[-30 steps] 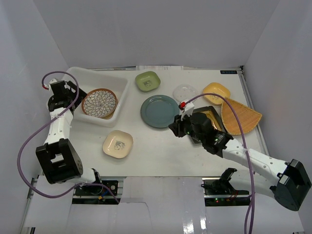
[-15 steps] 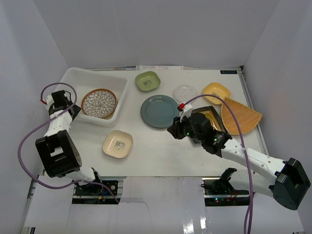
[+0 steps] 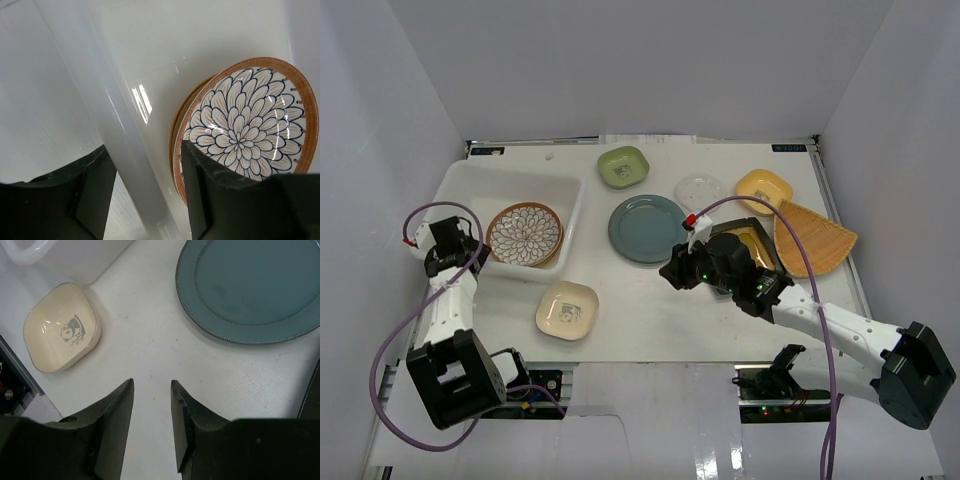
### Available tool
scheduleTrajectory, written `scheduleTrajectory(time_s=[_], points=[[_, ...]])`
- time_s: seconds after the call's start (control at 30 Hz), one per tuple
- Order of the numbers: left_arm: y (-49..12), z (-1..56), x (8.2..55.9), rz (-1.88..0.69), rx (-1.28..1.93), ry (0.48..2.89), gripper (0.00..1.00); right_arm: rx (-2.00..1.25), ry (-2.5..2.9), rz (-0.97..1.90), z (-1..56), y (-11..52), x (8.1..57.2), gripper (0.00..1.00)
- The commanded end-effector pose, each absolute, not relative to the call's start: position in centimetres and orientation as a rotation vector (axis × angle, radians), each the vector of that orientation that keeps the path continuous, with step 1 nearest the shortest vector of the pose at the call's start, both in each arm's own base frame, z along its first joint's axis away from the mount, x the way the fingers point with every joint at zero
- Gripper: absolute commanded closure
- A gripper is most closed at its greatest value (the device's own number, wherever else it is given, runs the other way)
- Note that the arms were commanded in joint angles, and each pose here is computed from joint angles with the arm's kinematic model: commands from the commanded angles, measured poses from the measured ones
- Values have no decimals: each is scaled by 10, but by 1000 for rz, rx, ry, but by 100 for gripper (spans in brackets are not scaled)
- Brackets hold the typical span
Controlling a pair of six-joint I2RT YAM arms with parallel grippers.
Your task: Place the plates into the plastic bin on the countertop
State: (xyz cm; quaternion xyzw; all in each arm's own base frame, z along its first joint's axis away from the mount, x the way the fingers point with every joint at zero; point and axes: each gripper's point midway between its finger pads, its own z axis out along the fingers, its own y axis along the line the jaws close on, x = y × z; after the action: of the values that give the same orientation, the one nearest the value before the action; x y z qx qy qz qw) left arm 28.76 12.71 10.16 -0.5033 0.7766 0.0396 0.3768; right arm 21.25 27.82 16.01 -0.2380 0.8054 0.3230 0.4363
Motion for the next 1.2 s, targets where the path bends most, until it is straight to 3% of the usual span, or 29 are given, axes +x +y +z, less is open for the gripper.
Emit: scheduleTrajectory(time_s=[0.0, 0.03, 0.1, 0.33, 0.53, 0.57, 0.8, 1.1, 1.17], points=[[123, 124, 287, 83, -1214, 1952, 35, -573, 1989, 831, 162, 283, 214, 56], [122, 128, 289, 72, -1197, 1952, 13, -565, 2000, 823, 159, 282, 215, 53], [117, 138, 296, 21, -1162, 1952, 2, -543, 2020, 800, 154, 281, 218, 44], [67, 248, 326, -298, -833, 1783, 2, -315, 2063, 770, 152, 258, 242, 38], [-54, 301, 315, -762, -378, 1725, 3, 95, 2031, 735, 144, 182, 262, 37], [-71, 308, 304, -821, -299, 1719, 3, 150, 2049, 706, 131, 168, 259, 33], [-64, 292, 278, -525, -321, 1824, 2, 537, 2036, 573, 93, 91, 242, 25], [-48, 257, 270, -328, -387, 1856, 2, 703, 2097, 496, 63, 65, 240, 23], [-35, 239, 275, -250, -461, 1856, 2, 749, 2102, 466, 55, 59, 239, 15]])
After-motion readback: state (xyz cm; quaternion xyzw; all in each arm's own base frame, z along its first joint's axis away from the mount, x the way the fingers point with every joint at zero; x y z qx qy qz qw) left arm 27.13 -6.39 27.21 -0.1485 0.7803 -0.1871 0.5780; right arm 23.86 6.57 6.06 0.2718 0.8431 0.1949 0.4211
